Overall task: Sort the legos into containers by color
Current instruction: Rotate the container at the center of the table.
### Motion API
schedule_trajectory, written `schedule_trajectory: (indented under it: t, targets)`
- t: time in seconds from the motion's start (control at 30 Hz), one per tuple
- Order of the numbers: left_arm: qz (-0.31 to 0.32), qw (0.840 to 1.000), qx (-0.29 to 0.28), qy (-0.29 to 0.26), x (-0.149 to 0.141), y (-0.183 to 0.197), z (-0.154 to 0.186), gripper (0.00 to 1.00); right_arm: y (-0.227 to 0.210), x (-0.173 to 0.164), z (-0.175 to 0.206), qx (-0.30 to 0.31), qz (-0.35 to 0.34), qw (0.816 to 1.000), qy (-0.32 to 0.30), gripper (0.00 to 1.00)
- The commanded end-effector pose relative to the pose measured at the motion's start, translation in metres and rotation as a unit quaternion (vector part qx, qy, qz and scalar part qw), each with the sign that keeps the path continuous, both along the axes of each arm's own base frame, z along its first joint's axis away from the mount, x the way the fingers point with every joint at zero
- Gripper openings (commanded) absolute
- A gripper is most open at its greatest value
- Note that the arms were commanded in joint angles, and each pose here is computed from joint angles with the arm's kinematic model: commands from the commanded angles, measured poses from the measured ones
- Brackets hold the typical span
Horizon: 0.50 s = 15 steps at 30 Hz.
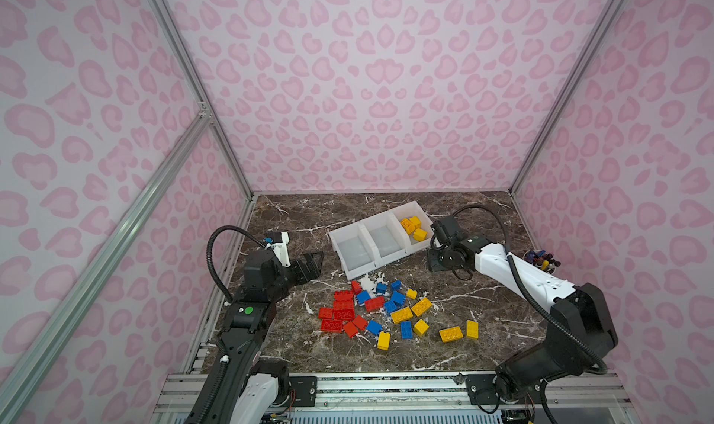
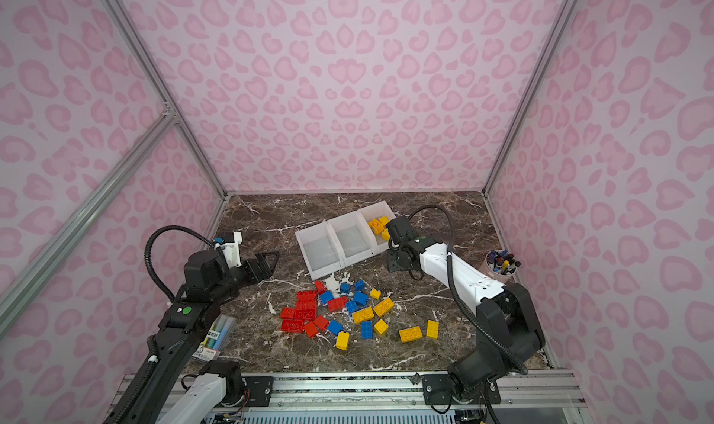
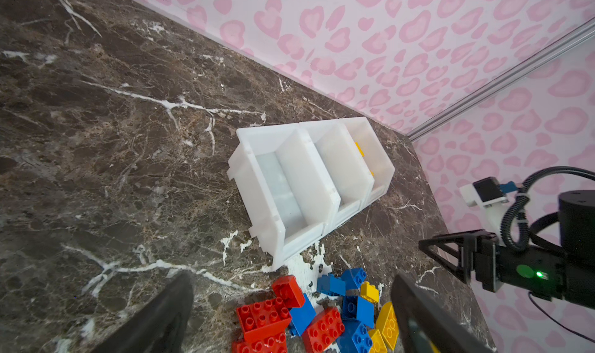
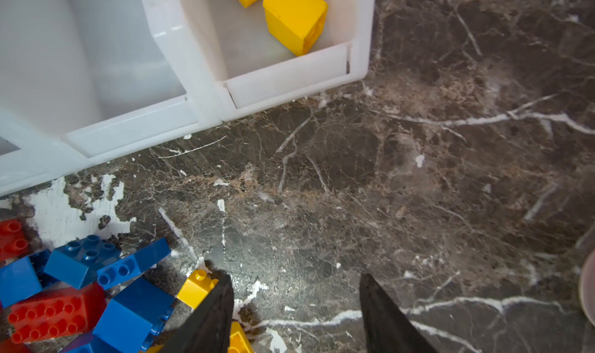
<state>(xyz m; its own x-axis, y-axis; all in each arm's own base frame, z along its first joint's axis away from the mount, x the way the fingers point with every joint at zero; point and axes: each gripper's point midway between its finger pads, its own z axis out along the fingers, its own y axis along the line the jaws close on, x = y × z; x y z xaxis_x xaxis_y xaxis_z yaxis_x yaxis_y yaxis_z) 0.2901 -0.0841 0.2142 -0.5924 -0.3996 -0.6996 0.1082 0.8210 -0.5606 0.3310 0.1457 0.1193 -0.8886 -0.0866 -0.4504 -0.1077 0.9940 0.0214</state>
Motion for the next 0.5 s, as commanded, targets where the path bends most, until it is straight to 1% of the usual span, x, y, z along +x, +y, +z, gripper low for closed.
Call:
schedule_trajectory:
  t: [0.0,0.13,0.27,0.43,0.47]
  targets:
    - [0.012,1.000,0.001,0.016,0.005,0.002,-0.005,0.97,0.006,-0.011,-0.002,0.019,-0.015,1.000,0.006,0.63]
    - [0.015,0.999,0.011,0.034,0.008,-0.002,-0.016,0.97,0.018,-0.033,-0.013,0.005,0.007,1.000,0.028,0.63]
    - [0.014,0.997,0.031,0.062,0.014,-0.012,-0.032,0.98,0.022,-0.053,-0.029,0.002,0.007,0.999,0.049,0.62]
    - [0.013,0.994,0.057,0.088,0.034,-0.028,-0.048,1.00,0.027,-0.069,-0.037,0.023,-0.008,0.998,0.052,0.62]
    - [0.011,0.994,0.062,0.094,0.039,-0.032,-0.051,0.99,0.028,-0.071,-0.038,0.026,-0.010,0.998,0.052,0.62]
